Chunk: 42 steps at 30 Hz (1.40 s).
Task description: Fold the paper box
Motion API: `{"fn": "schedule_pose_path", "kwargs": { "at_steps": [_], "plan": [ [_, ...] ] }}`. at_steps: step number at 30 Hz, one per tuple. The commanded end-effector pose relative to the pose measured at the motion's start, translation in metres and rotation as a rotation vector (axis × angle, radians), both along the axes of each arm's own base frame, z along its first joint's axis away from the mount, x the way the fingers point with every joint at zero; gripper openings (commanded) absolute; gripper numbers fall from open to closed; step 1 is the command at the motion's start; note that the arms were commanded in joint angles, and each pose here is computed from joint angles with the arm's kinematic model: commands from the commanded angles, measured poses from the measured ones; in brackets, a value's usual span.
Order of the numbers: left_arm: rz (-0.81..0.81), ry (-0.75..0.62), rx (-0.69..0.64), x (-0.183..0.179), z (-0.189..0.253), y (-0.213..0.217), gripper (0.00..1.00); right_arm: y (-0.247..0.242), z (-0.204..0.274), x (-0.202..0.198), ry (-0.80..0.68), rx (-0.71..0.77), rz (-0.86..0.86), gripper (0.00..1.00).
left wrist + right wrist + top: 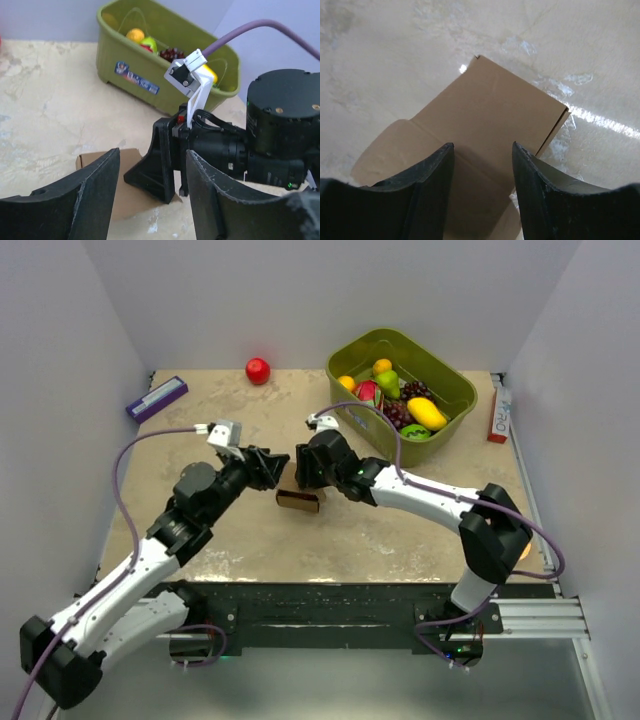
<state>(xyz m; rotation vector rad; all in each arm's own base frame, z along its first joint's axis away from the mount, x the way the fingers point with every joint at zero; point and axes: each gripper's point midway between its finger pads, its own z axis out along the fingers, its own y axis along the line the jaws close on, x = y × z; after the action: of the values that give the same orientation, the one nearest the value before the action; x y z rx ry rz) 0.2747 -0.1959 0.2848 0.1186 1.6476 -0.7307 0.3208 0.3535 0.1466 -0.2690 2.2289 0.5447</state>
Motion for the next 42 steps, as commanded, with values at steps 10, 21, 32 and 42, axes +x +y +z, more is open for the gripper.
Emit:
{"fn": "schedule_pose_path", "kwargs": {
  "at_steps": [10,21,32,42],
  "plan": [
    [-0.103,0.313,0.007,0.0,-0.156,-0.028,0.48,-0.006,-0.068,-0.013,0.118,-0.071,-0.002,0.52],
    [-0.064,0.199,0.046,0.027,-0.109,-0.018,0.59,-0.018,-0.021,-0.003,0.097,0.012,-0.018,0.77],
    [0.0,0.271,-0.027,0.044,-0.13,0.019,0.86,-0.052,-0.038,0.003,0.191,0.152,-0.032,0.79],
    [0.0,0.295,-0.032,0.046,-0.137,0.021,0.91,-0.061,-0.075,-0.004,0.323,0.309,-0.015,0.54]
  ]
}}
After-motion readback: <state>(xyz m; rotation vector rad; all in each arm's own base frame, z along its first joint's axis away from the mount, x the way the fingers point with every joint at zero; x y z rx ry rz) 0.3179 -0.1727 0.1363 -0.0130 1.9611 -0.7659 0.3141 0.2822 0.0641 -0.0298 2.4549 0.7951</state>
